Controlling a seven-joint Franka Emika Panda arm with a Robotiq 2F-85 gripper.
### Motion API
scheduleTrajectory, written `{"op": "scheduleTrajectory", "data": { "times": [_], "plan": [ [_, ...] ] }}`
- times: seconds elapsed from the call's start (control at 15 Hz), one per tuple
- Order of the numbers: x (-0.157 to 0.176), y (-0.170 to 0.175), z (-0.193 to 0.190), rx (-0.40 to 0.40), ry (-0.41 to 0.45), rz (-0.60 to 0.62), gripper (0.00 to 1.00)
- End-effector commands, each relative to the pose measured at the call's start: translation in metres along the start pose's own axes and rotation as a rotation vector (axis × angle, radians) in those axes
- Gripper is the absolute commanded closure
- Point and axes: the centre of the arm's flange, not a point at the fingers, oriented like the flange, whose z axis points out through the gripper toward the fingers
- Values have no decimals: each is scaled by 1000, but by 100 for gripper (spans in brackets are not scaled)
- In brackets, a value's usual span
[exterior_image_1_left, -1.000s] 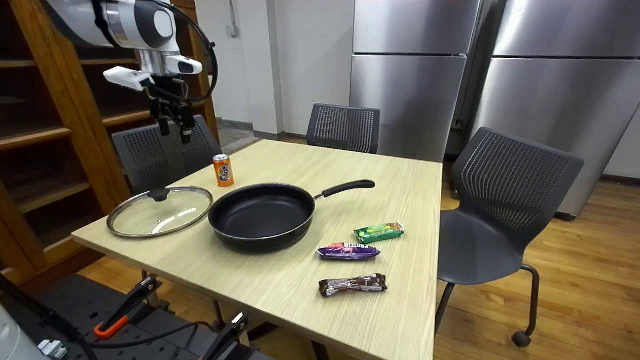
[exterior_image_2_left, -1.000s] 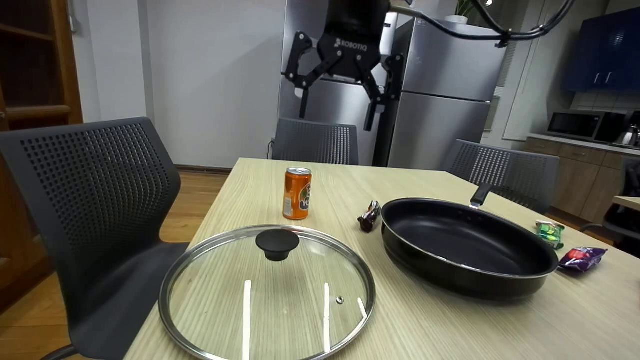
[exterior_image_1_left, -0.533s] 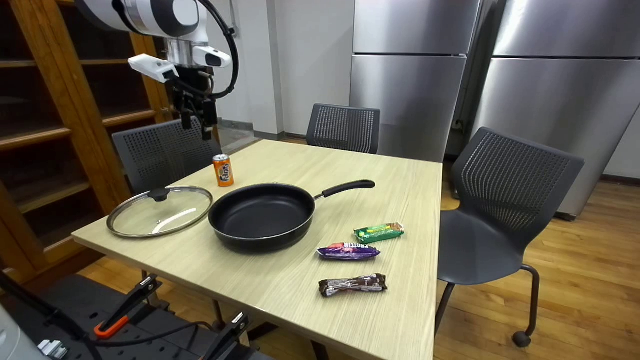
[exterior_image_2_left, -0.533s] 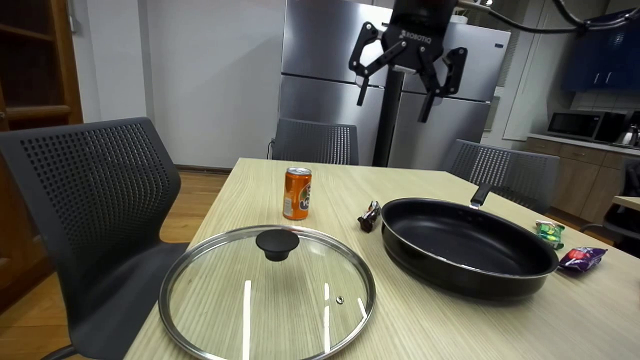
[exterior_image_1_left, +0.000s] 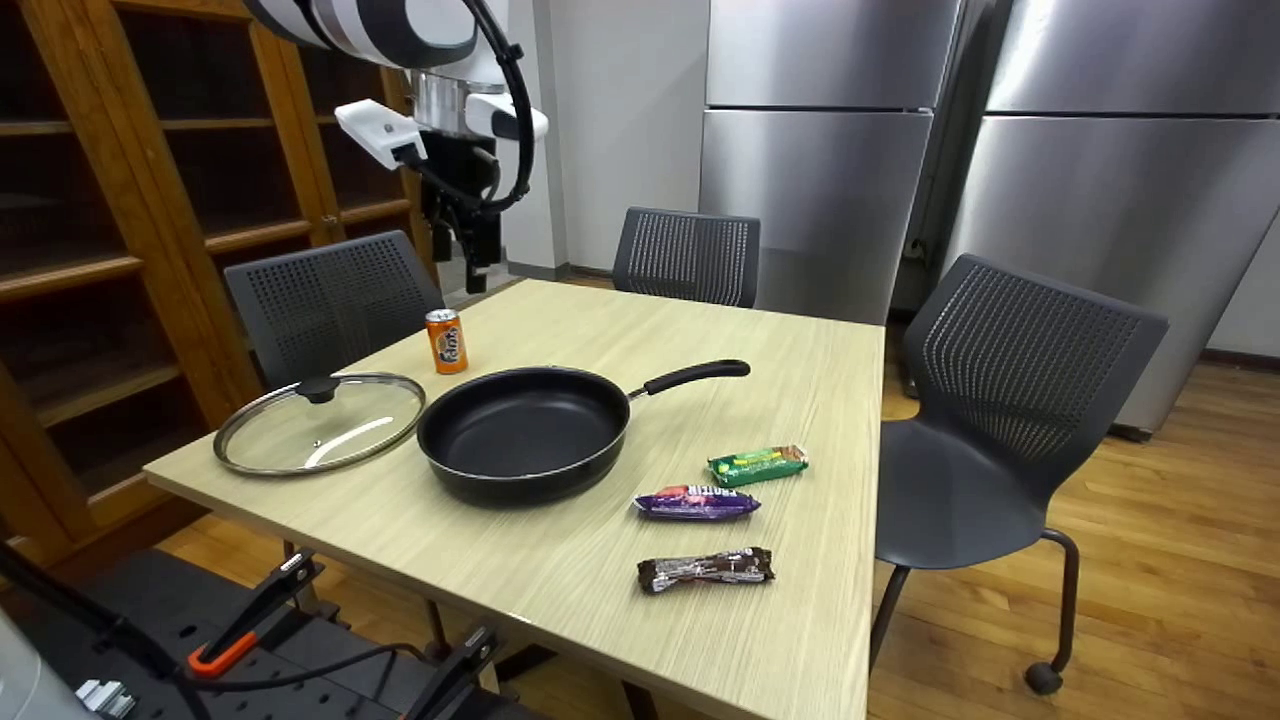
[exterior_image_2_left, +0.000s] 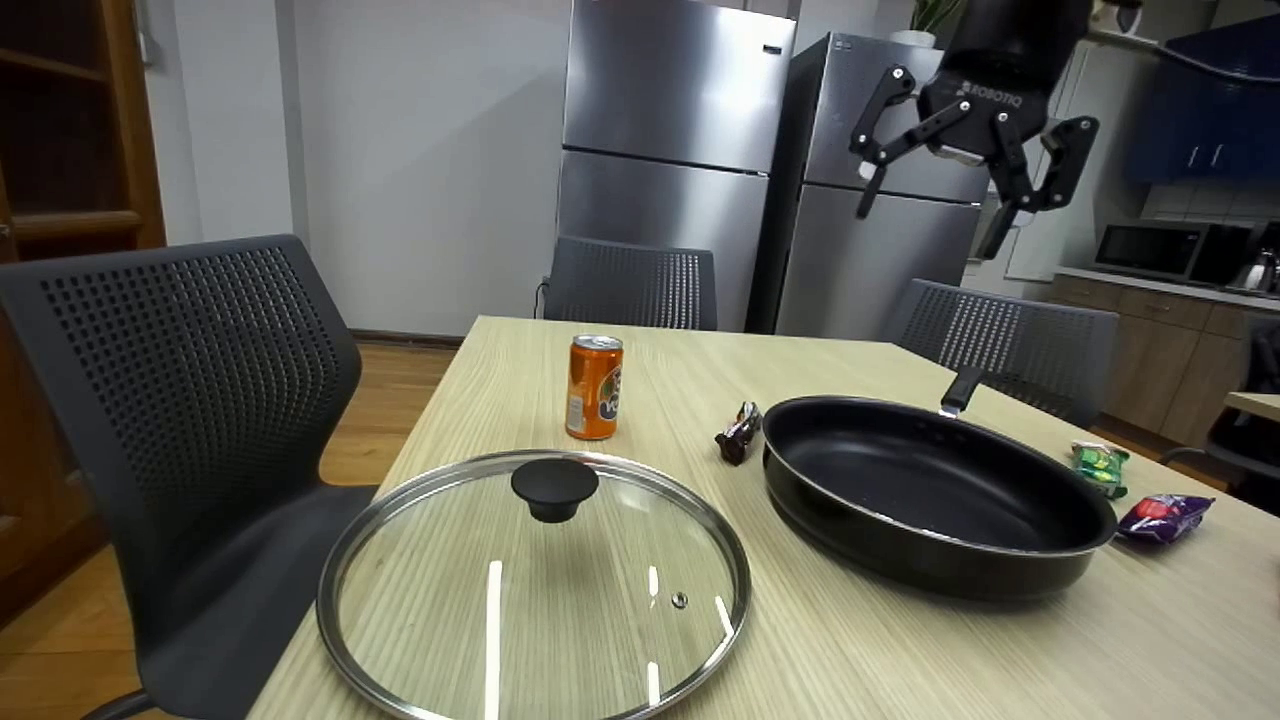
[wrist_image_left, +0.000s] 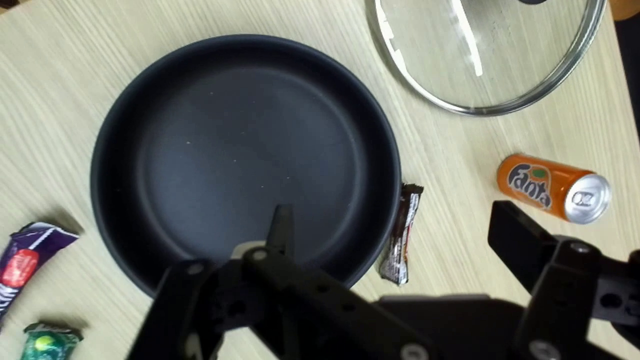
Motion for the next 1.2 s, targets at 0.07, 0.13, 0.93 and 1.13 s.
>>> {"op": "scheduleTrajectory", "data": {
  "times": [0.07, 0.13, 0.93, 1.13],
  "plan": [
    [14, 56, -20, 33, 30, 97, 0],
    [20, 68, -22, 34, 35, 122, 0],
    [47, 176, -31, 27, 76, 410, 0],
    [54, 178, -27, 17, 57, 389, 0]
  ]
}}
